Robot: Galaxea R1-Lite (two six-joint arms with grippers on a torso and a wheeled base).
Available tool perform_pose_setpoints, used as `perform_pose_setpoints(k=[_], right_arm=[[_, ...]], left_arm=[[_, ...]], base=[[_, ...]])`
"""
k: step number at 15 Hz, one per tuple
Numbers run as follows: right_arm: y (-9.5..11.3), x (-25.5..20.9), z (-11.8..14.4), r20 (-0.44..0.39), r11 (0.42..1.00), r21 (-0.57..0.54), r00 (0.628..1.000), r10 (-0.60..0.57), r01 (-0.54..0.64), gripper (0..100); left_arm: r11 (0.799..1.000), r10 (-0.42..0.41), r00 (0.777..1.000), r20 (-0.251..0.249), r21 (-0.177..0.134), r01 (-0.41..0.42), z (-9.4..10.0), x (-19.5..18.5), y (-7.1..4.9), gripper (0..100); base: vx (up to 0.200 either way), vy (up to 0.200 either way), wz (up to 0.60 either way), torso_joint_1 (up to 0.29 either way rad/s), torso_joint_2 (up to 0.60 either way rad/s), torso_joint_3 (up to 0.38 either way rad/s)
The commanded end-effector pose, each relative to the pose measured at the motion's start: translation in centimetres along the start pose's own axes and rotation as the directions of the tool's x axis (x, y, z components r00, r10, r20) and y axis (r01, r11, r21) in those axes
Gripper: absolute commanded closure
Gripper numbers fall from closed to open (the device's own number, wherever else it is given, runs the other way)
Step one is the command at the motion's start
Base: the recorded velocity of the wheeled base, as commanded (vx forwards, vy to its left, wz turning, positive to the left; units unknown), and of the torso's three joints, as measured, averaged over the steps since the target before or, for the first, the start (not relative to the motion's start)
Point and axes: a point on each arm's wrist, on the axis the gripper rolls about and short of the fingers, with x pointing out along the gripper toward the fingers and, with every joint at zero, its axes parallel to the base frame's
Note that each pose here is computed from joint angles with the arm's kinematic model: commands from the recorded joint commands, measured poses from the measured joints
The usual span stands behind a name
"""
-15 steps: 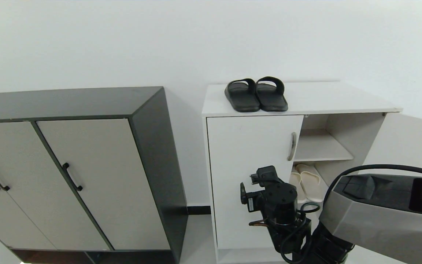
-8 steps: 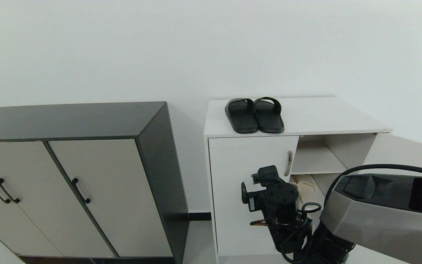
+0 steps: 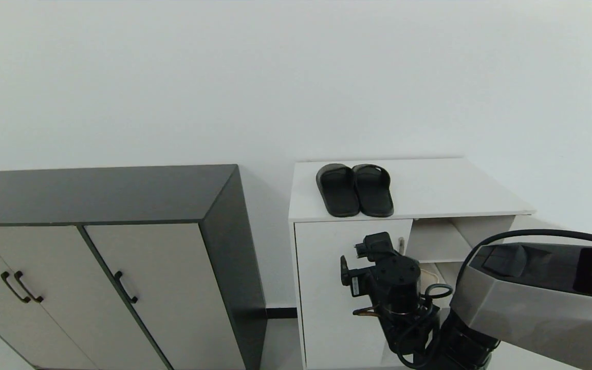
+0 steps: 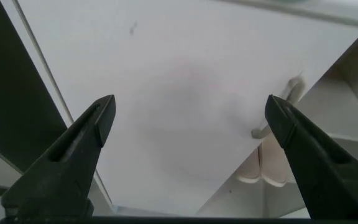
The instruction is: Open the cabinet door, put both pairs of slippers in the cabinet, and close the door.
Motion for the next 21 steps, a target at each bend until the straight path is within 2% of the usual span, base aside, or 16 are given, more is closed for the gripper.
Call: perform_pose_setpoints(k=[1, 8, 13, 14, 17, 18, 21], right_arm=[[-0.2, 0.1, -0.1, -0.003, 1.0, -0.001, 1.0, -0.003, 0.003, 0], [-0.1, 0.2, -0.9, -0.016, 1.0, -0.027, 1.0, 0.009, -0.009, 0], [-0.1, 0.1, 0.0, 0.013, 0.999, -0.044, 1.0, 0.017, -0.016, 0], [-0.1, -0.2, 1.0, -0.012, 0.999, -0.048, 1.0, 0.02, -0.02, 0], [0.2, -0.7, 3.6, -0.079, 0.999, 0.037, 0.996, 0.033, -0.03, 0], [0.4, -1.0, 4.9, -0.142, 0.996, 0.081, 0.989, 0.036, -0.025, 0], [0.6, -1.5, 6.9, -0.21, 0.992, 0.129, 0.977, 0.037, -0.01, 0]], left_arm=[[1.0, -0.001, 1.0, 0.0, 0.0, 0.001, 0.0, 0.0, 0.0, 100], [1.0, 0.0, 1.0, -0.002, 0.0, 0.0, 0.0, 0.0, 0.0, 100], [1.0, -0.001, 1.0, 0.0, 0.0, 0.001, 0.0, 0.0, 0.0, 100], [1.0, 0.0, 1.0, -0.002, 0.0, 0.0, 0.0, 0.0, 0.0, 100], [1.0, -0.001, 1.0, -0.002, 0.001, 0.001, 0.0, 0.0, 0.0, 100], [1.0, 0.0, 1.0, 0.0, 0.001, 0.0, 0.0, 0.0, 0.0, 100], [1.0, -0.001, 1.0, -0.002, 0.001, 0.001, 0.0, 0.0, 0.0, 100]], base=[[0.0, 0.0, 0.0, 0.261, -0.6, -0.33], [0.0, 0.0, 0.0, 0.22, -0.49, -0.267], [0.0, 0.0, 0.0, 0.098, -0.22, -0.11], [0.0, 0.0, 0.0, 0.0, 0.0, 0.0], [0.0, 0.0, 0.0, 0.0, 0.0, 0.0], [0.0, 0.0, 0.0, 0.0, 0.0, 0.0], [0.0, 0.0, 0.0, 0.0, 0.0, 0.0]])
